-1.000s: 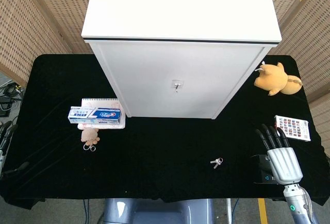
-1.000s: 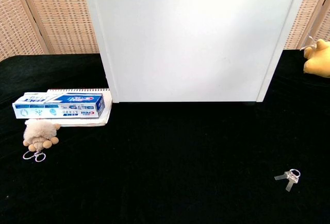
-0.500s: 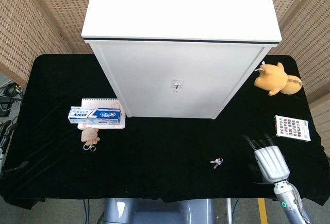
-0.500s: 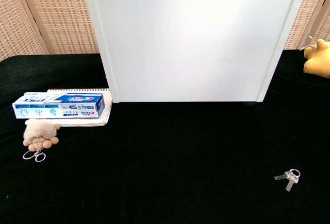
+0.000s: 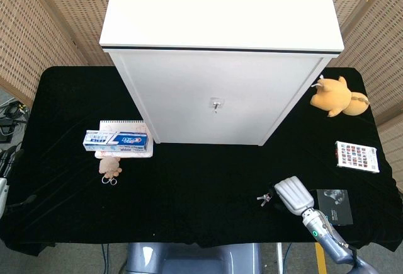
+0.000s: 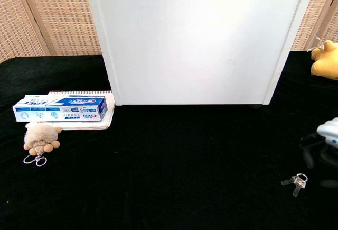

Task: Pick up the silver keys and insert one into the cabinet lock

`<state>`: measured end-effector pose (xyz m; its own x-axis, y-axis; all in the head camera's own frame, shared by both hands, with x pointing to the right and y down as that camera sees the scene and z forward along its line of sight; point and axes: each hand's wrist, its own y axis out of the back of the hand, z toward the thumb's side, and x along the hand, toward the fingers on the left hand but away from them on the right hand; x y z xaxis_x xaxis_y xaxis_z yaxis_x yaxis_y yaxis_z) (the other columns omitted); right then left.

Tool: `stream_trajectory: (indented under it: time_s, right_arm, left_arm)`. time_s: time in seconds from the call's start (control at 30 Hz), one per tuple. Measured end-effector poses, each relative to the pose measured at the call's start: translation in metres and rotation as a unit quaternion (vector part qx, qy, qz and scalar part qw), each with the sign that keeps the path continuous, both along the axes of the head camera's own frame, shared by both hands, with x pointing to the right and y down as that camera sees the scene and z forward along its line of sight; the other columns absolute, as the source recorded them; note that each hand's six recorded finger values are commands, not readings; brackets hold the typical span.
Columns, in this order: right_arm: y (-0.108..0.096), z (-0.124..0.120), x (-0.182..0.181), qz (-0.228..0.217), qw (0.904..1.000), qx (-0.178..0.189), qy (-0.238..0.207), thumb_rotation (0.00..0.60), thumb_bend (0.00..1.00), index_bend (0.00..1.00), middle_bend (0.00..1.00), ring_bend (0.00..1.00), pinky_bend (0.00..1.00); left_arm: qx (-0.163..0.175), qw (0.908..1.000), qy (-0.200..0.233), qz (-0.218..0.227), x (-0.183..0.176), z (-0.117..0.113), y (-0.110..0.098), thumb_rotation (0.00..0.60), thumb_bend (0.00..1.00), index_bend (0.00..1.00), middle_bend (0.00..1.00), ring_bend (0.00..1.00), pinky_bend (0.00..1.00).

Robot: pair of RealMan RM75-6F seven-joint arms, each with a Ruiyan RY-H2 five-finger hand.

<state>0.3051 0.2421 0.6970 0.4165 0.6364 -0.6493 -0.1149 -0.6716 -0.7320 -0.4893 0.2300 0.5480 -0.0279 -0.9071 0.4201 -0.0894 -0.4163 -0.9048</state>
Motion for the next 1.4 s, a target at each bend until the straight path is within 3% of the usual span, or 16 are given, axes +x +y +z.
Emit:
stream_trajectory:
  time_s: [0.3, 0.83, 1.4]
  right_arm:
    - [0.008, 0.022, -0.008, -0.012, 0.9995, -0.020, 0.021, 0.600, 0.46, 0.58, 0.85, 0.81, 0.93]
    - [0.005, 0.035, -0.010, -0.008, 0.9987, -0.028, 0.042, 0.600, 0.53, 0.58, 0.85, 0.81, 0.93]
    - [0.005, 0.040, -0.008, -0.008, 0.9978, -0.031, 0.058, 0.600, 0.54, 0.58, 0.85, 0.81, 0.93]
  left_arm:
    - [-0.003, 1.0000, -0.003, 0.001, 0.001, 0.003, 0.000, 0.600, 0.00, 0.00, 0.00, 0.00, 0.00]
    - [-0.006, 1.0000, -0.004, 0.001, 0.001, 0.004, 0.000, 0.600, 0.00, 0.00, 0.00, 0.00, 0.00]
    - [-0.008, 1.0000, -0.004, 0.003, 0.002, 0.006, 0.000, 0.600, 0.00, 0.00, 0.00, 0.00, 0.00]
